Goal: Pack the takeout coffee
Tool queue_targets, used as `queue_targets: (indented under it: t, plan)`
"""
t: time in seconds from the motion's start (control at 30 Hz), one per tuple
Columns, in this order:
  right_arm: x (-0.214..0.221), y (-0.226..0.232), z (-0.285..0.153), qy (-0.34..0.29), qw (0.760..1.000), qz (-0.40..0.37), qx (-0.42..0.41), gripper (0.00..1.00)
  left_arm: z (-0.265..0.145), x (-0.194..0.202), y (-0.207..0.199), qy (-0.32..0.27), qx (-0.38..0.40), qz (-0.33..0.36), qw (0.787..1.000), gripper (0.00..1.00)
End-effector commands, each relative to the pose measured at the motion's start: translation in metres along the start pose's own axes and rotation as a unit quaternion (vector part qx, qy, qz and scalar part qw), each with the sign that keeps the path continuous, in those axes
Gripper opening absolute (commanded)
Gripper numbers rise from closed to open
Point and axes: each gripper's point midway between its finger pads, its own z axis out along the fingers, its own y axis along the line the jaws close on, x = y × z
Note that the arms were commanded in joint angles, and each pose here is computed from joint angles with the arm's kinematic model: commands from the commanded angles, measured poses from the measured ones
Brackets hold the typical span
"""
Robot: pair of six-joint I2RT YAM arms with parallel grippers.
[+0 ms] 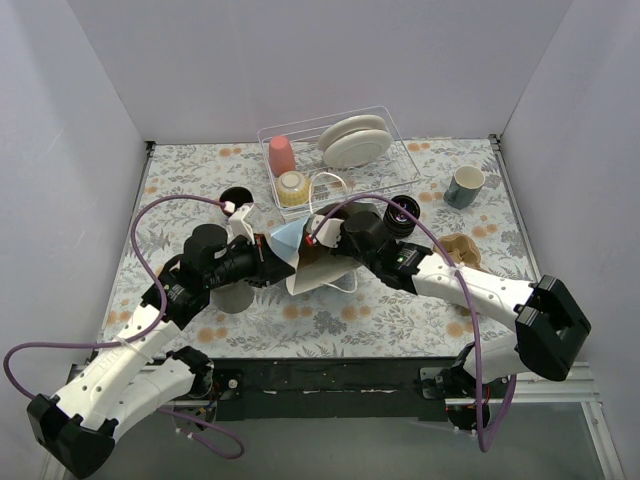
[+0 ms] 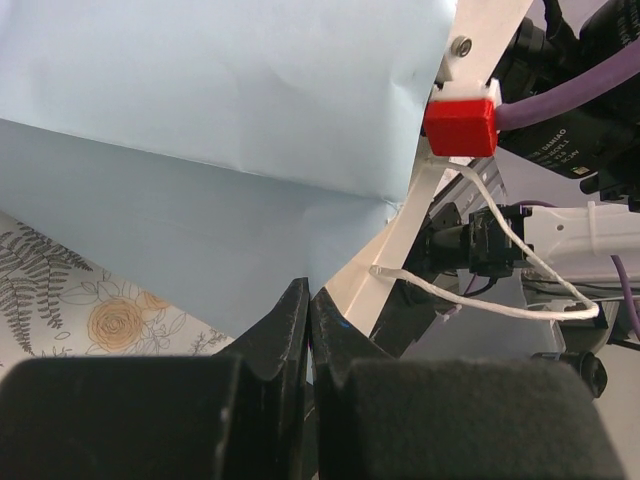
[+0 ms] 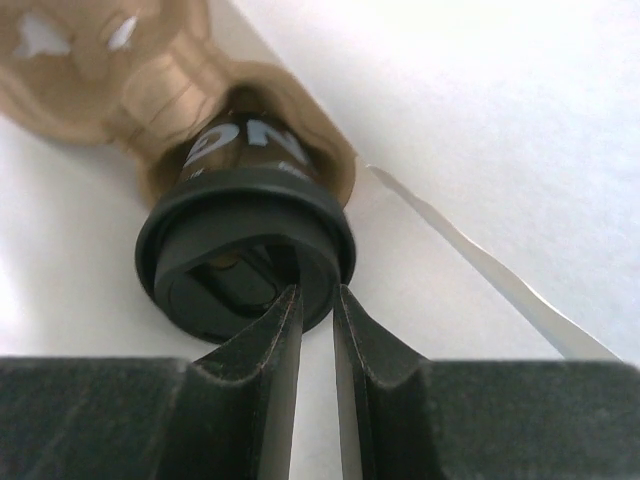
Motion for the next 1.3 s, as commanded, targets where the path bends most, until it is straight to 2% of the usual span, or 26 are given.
queue_targets:
  t: [0.0, 0.73, 1.07, 1.17, 1.27]
  plan:
    - [-0.031, -0.031, -0.002, -0.042, 0.998, 0.034, 0.042, 0.27, -0.004, 0.008, 0.000, 0.012, 0.005, -0.001, 1.000, 0.00]
    - [-0.024, -0.013, -0.033, -0.039, 0.996, 0.075, -0.004, 0.30, -0.004, -0.009, -0.020, 0.009, 0.029, -0.008, 0.999, 0.00]
    - [-0.040, 0.003, -0.037, -0.080, 0.989, 0.111, -0.051, 0.33, -0.002, -0.013, -0.025, 0.008, 0.034, -0.018, 0.999, 0.00]
    - [-0.048, 0.012, -0.044, -0.105, 0.985, 0.114, -0.080, 0.39, -0.002, -0.010, -0.024, 0.011, 0.036, -0.020, 0.999, 0.00]
    - [-0.049, 0.022, -0.049, -0.102, 0.980, 0.133, -0.108, 0.48, -0.003, -0.010, -0.025, 0.012, 0.039, -0.022, 0.999, 0.00]
